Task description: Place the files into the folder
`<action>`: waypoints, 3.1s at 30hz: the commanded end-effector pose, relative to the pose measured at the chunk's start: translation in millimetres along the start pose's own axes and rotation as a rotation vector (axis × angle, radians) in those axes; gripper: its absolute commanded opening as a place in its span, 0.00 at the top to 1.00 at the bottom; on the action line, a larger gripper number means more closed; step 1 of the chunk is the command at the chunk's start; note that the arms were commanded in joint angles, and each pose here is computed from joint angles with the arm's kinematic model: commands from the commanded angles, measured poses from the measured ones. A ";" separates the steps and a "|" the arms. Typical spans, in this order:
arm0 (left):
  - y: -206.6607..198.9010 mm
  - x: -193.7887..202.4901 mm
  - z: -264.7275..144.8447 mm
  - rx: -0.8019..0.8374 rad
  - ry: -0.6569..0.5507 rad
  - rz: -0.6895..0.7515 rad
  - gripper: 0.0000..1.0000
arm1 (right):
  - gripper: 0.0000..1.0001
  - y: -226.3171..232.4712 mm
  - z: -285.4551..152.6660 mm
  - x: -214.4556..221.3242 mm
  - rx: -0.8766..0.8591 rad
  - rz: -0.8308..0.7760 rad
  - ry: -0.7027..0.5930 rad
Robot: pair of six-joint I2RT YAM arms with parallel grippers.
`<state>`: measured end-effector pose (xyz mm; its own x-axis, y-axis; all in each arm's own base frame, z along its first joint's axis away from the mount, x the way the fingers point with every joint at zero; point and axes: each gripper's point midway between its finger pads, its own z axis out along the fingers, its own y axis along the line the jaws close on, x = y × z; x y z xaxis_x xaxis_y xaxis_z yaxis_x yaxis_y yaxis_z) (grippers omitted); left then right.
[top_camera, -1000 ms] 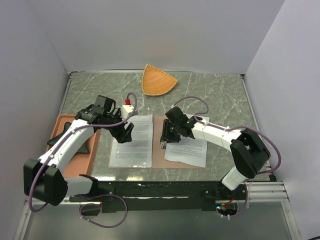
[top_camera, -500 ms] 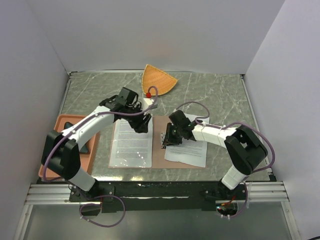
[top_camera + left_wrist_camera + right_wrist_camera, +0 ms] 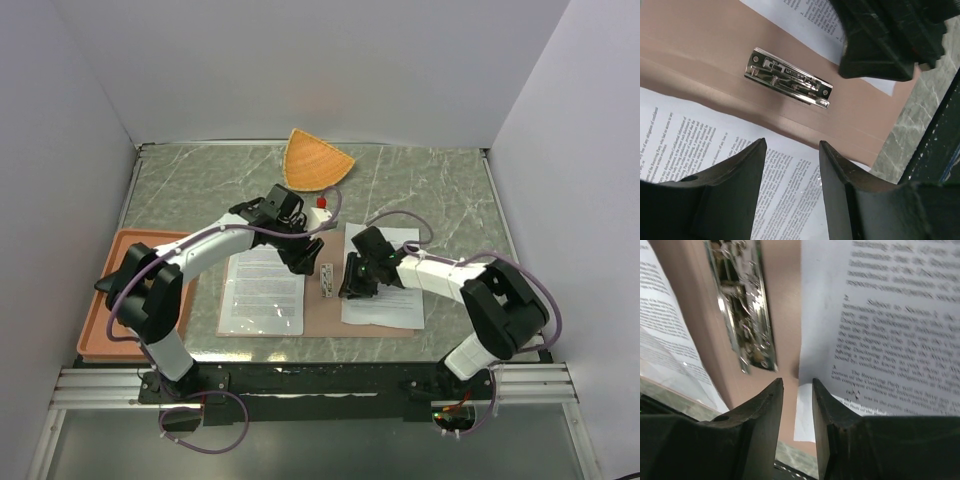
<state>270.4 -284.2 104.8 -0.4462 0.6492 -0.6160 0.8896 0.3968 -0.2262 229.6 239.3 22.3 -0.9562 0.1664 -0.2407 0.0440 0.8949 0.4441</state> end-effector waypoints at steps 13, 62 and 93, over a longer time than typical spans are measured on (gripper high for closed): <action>4.8 0.0 17.3 -0.056 -0.037 0.003 0.55 | 0.76 65.1 -41.1 -33.1 -0.205 -0.090 -0.108; 37.8 6.3 70.4 -0.162 -0.033 -0.190 0.89 | 0.91 43.7 37.8 20.4 -0.122 -0.006 0.046; -8.3 30.5 8.1 0.053 -0.134 -0.185 0.67 | 0.65 36.2 33.2 1.3 -0.074 0.086 -0.023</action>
<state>252.4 -260.9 58.3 -0.6366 0.5061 -0.5819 0.7614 0.5325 -0.3698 241.0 298.3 24.1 -0.9467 0.2216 -0.2339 0.0472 0.8134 0.5798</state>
